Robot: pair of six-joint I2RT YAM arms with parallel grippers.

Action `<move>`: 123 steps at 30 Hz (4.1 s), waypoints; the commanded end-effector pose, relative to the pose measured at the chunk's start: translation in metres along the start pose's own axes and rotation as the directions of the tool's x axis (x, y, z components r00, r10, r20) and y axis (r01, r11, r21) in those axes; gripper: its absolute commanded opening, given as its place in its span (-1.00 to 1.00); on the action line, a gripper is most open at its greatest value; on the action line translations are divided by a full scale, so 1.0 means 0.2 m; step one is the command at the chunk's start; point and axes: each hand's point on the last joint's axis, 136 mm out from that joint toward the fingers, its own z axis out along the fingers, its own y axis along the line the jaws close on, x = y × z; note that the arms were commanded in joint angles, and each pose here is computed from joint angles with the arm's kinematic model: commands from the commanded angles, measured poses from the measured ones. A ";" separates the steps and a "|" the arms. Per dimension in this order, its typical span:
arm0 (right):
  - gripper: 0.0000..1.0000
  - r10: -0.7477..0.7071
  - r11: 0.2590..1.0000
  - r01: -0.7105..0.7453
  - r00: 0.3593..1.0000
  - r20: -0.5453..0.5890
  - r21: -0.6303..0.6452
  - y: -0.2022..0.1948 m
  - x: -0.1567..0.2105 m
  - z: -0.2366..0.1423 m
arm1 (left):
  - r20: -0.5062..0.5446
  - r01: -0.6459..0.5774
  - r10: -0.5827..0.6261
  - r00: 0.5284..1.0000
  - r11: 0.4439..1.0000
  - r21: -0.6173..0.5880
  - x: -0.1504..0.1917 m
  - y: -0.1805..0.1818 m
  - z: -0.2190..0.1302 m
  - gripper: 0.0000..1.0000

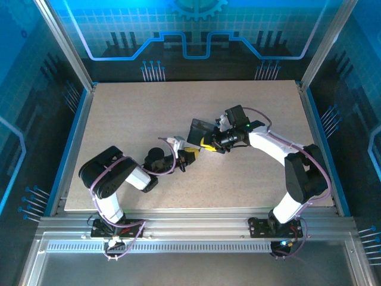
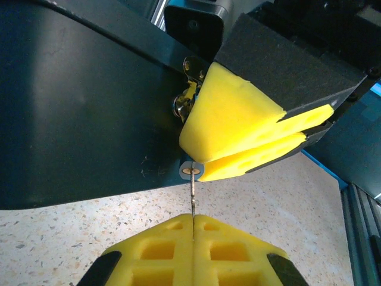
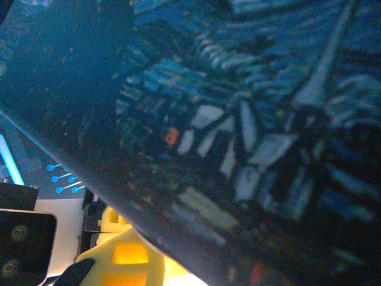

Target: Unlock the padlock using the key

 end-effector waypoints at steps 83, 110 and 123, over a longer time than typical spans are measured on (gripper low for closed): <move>-1.00 -0.083 0.989 0.065 0.987 -0.135 -0.133 0.09 0.03 0.01 | -0.019 0.160 -0.159 0.987 0.983 0.090 -0.06 0.01 -0.09 -1.00; -1.00 -0.068 0.990 0.049 0.988 -0.139 -0.133 0.09 0.02 0.02 | 0.028 0.017 -0.018 0.999 0.999 0.039 -0.06 -0.02 -0.09 -1.00; -1.00 -0.060 0.990 0.042 0.989 -0.136 -0.132 0.09 0.02 0.02 | 0.016 0.022 -0.022 1.000 1.000 0.020 -0.03 0.01 -0.08 -1.00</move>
